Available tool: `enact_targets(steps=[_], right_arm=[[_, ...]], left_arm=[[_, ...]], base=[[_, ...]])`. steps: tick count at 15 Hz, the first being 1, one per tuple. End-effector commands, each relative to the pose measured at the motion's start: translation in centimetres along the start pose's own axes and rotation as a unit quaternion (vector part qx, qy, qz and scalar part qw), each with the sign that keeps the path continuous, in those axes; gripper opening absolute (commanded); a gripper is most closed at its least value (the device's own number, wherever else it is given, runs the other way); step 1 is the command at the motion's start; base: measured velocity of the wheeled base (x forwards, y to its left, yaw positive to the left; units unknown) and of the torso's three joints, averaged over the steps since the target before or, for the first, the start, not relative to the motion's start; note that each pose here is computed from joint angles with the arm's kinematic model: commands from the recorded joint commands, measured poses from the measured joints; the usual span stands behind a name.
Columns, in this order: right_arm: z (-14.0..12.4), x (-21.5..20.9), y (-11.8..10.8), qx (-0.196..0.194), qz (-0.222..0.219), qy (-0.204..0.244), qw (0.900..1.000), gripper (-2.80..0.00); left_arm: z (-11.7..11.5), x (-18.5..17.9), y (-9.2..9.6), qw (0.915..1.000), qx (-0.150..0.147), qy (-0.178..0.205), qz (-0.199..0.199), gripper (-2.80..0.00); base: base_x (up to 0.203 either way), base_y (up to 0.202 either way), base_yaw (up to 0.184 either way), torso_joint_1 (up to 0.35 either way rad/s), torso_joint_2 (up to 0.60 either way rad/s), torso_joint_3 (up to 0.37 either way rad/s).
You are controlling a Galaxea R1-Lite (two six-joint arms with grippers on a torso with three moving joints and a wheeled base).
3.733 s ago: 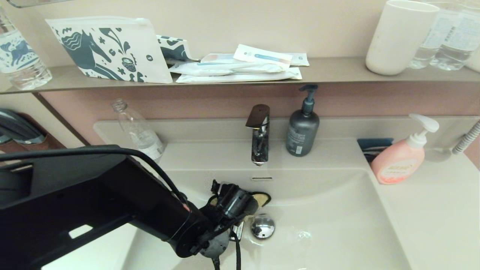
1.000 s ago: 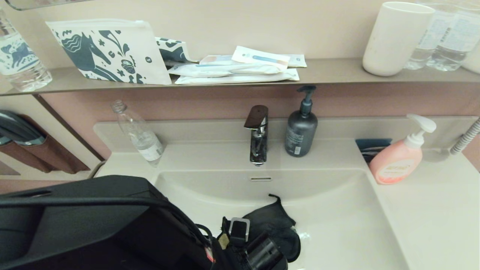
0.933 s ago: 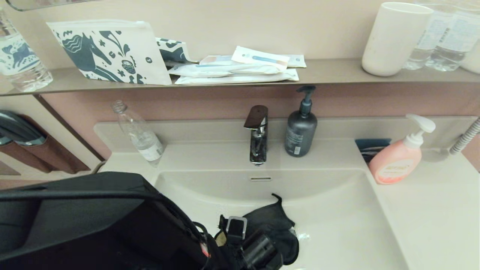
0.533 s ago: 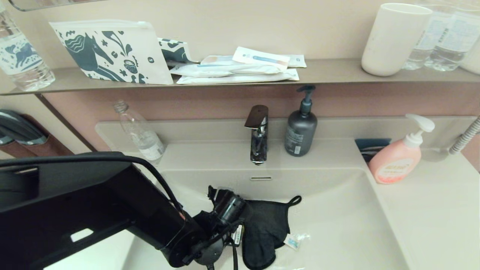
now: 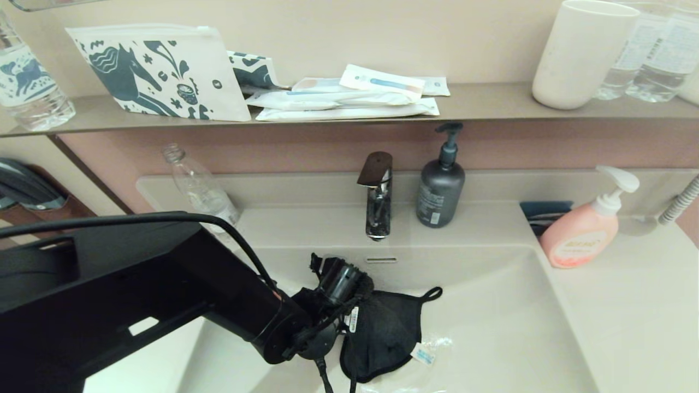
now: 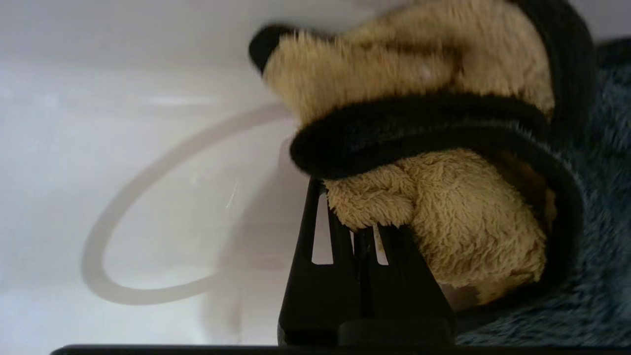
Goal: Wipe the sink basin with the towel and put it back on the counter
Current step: Wipe the sink
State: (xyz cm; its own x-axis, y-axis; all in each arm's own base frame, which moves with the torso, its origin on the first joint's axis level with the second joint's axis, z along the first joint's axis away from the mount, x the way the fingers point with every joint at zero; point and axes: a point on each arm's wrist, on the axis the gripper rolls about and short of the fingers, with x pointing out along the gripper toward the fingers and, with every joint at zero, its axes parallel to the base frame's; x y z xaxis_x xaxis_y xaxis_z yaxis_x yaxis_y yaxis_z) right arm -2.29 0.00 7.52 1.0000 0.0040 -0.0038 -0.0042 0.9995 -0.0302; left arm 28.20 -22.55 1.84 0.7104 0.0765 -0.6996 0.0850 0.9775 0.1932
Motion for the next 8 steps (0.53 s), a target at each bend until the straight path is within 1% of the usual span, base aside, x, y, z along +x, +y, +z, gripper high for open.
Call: enact_targets(steps=[1,4,6,8], right_arm=[[0.0,0.0,0.0,0.0,0.0,0.0,1.0,-2.8],[0.0,0.0,0.0,0.0,0.0,0.001,1.0,-2.8],[0.0,0.0,0.0,0.0,0.0,0.001,1.0,-2.8],[0.0,0.0,0.0,0.0,0.0,0.001,1.0,-2.8]], left_arm=[[1.1,-0.6,-1.5,0.9994,-0.013,-0.027,-0.019,-2.8],[1.2,-2.0,-3.0,0.9983,-0.023,-0.043,-0.031,-2.8],[1.1,-2.6,-3.4,0.9981,-0.029,-0.041,-0.035,-2.8],[1.4,-3.0,-3.7,0.9977,-0.047,-0.035,-0.036,-2.8]], base=[[0.0,0.0,0.0,0.0,0.0,0.0],[0.0,0.0,0.0,0.0,0.0,0.0],[0.0,0.0,0.0,0.0,0.0,0.0],[0.0,0.0,0.0,0.0,0.0,0.0]])
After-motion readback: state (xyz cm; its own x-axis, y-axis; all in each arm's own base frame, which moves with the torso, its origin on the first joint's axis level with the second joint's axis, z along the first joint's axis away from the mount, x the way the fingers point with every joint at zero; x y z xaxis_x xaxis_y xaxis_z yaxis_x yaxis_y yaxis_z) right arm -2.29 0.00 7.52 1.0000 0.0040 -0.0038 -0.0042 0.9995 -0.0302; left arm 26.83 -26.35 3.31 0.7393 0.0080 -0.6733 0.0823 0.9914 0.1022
